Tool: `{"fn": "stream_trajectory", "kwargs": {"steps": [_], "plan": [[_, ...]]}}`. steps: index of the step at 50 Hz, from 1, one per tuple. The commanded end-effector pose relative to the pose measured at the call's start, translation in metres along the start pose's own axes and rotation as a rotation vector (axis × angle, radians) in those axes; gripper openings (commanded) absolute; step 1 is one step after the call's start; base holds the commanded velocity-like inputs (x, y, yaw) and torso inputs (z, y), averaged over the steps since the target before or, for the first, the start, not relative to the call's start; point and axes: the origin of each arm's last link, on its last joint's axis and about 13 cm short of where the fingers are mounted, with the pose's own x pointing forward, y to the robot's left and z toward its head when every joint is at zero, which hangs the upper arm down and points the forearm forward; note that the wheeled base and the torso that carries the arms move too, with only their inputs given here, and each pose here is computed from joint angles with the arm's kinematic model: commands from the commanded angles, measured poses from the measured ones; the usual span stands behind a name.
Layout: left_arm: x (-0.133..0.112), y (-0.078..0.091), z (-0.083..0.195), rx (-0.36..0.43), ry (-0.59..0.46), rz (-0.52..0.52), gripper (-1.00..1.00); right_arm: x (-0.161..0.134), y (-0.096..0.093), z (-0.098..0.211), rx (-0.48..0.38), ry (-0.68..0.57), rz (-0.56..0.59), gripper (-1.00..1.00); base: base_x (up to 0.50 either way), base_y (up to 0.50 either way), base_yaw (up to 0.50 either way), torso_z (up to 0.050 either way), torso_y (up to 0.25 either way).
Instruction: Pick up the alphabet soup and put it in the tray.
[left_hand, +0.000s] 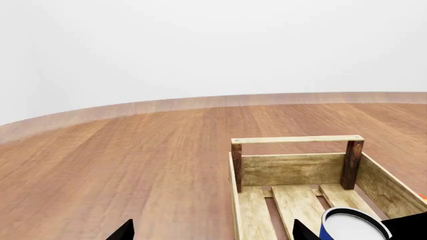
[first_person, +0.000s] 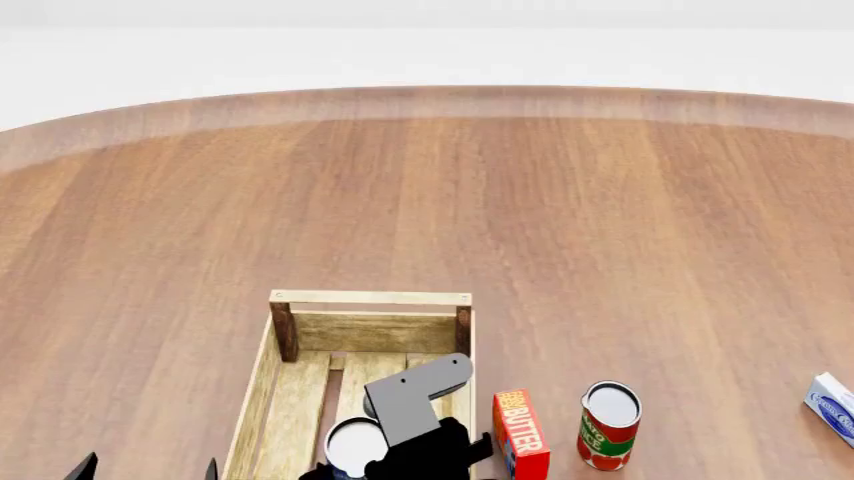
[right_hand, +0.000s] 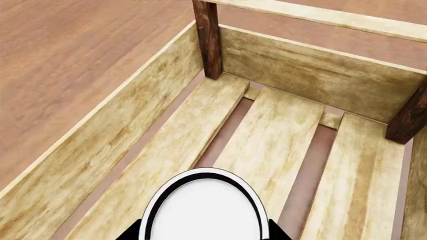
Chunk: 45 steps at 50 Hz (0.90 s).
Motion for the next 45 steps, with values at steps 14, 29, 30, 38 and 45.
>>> {"fn": "stream_trajectory", "kwargs": {"steps": [14,29,30,38,45], "plan": [[0.000,0.000,0.000,0.003,-0.003,0.000,1.00,0.000,-0.005,0.008,-0.013,-0.039,-0.040,1.00,0.00,0.00,0.00,0.000,0.001],[0.000,0.000,0.000,0.003,-0.005,0.000,1.00,0.002,-0.004,0.022,-0.043,-0.150,-0.063,1.00,0.00,0.00,0.00,0.000,0.001],[0.000,0.000,0.000,0.003,-0.005,0.000,1.00,0.002,-0.003,0.023,-0.046,-0.158,-0.065,1.00,0.00,0.00,0.00,0.000,0.000],[-0.001,0.001,0.006,0.002,-0.032,0.013,1.00,-0.012,0.003,0.031,-0.069,-0.245,-0.082,1.00,0.00,0.00,0.00,0.000,0.000],[-0.002,0.003,0.018,-0.019,-0.093,0.027,1.00,-0.033,0.010,0.033,-0.058,-0.315,-0.091,1.00,0.00,0.00,0.00,0.000,0.000]]}}
